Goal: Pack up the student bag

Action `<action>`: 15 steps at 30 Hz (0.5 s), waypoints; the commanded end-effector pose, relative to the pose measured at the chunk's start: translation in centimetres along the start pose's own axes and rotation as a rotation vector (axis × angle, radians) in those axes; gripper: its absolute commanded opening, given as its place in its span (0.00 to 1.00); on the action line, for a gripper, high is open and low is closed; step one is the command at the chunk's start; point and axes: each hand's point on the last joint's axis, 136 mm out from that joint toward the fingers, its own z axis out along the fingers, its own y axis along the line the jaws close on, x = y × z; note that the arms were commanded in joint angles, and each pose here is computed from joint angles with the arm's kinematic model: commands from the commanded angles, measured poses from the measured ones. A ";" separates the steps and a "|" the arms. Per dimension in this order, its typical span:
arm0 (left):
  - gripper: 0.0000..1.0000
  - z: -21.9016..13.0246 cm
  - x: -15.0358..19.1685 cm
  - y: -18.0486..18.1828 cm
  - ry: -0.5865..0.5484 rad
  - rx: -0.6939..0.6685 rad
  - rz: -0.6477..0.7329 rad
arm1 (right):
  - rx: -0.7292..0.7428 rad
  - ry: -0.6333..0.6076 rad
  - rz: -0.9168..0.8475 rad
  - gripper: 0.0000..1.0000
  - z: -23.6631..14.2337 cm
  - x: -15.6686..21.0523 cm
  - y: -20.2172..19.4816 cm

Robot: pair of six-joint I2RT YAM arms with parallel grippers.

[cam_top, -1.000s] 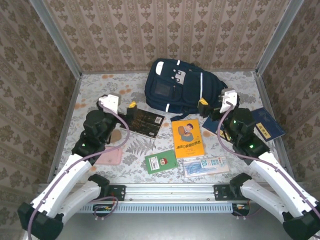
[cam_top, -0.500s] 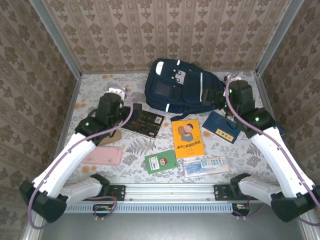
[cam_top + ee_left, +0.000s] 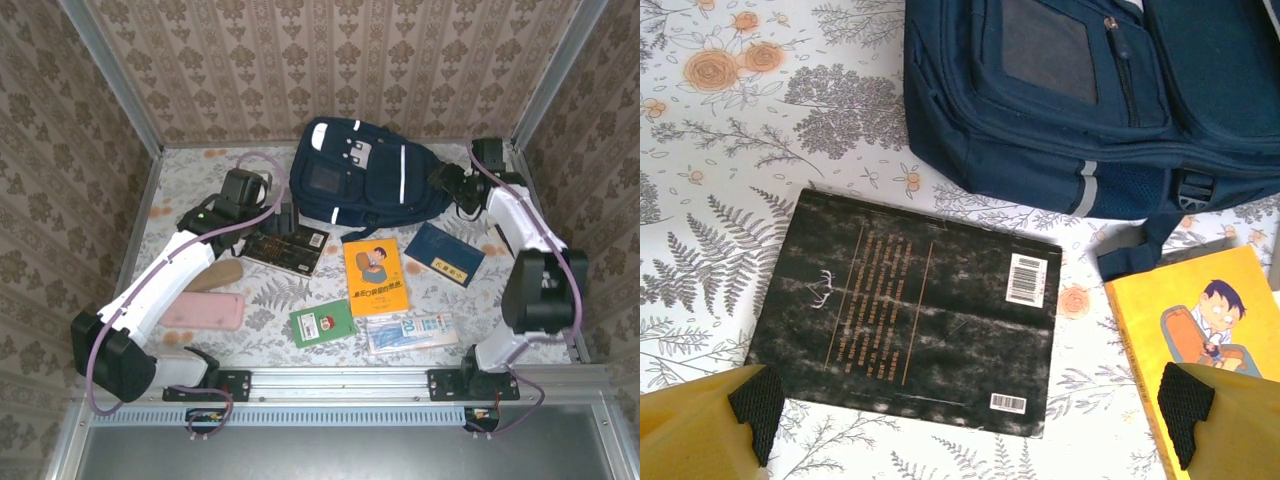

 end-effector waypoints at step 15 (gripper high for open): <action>0.98 1.8 1.7 2.4 0.007 -0.108 0.052 | -0.038 0.196 0.041 0.78 10.6 -2.4 -3.2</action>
